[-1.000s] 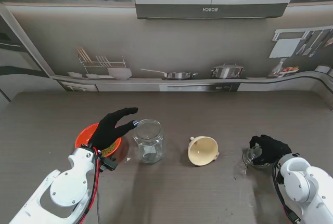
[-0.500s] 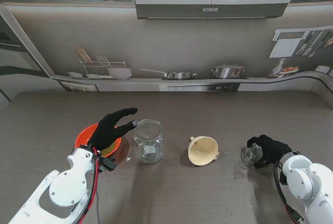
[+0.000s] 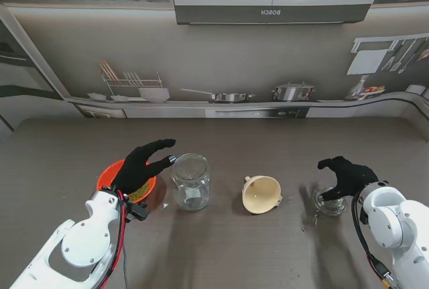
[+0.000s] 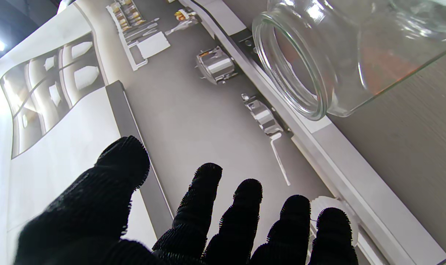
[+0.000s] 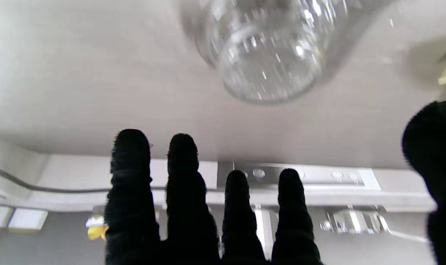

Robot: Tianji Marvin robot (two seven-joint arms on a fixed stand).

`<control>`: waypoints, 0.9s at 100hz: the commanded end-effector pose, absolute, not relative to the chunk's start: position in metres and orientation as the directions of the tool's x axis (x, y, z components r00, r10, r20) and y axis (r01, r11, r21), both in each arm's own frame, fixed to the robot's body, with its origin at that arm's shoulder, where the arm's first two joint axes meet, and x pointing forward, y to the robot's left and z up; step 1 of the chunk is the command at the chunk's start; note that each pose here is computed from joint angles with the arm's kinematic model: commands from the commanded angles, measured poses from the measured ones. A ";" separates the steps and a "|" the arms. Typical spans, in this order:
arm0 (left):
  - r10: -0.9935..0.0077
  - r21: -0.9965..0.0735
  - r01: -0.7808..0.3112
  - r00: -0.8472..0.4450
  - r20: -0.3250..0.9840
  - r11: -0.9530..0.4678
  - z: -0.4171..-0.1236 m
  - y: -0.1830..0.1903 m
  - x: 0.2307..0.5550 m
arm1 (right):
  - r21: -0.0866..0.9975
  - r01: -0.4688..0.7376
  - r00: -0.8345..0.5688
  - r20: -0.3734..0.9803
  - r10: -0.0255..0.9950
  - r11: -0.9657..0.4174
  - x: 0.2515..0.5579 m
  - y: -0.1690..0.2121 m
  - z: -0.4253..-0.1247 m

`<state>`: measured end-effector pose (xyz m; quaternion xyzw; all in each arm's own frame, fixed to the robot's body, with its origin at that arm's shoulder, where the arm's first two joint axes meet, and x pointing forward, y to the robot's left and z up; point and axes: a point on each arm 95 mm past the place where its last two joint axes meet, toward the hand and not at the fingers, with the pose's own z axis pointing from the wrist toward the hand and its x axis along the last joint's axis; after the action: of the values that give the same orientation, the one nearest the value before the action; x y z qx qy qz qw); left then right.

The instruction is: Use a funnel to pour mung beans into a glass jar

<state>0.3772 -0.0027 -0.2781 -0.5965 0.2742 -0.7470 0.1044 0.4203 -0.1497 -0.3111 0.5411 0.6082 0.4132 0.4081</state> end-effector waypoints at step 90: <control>-0.478 -0.532 -0.168 -0.278 0.834 -0.830 -0.276 0.000 0.373 | 0.955 0.281 -0.242 0.164 0.956 -0.093 0.485 -0.031 -0.320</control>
<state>0.3746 0.0023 -0.2766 -0.5925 0.2683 -0.7516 0.1093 0.4852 -0.0375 -0.3158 0.5263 0.5819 0.5239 0.3317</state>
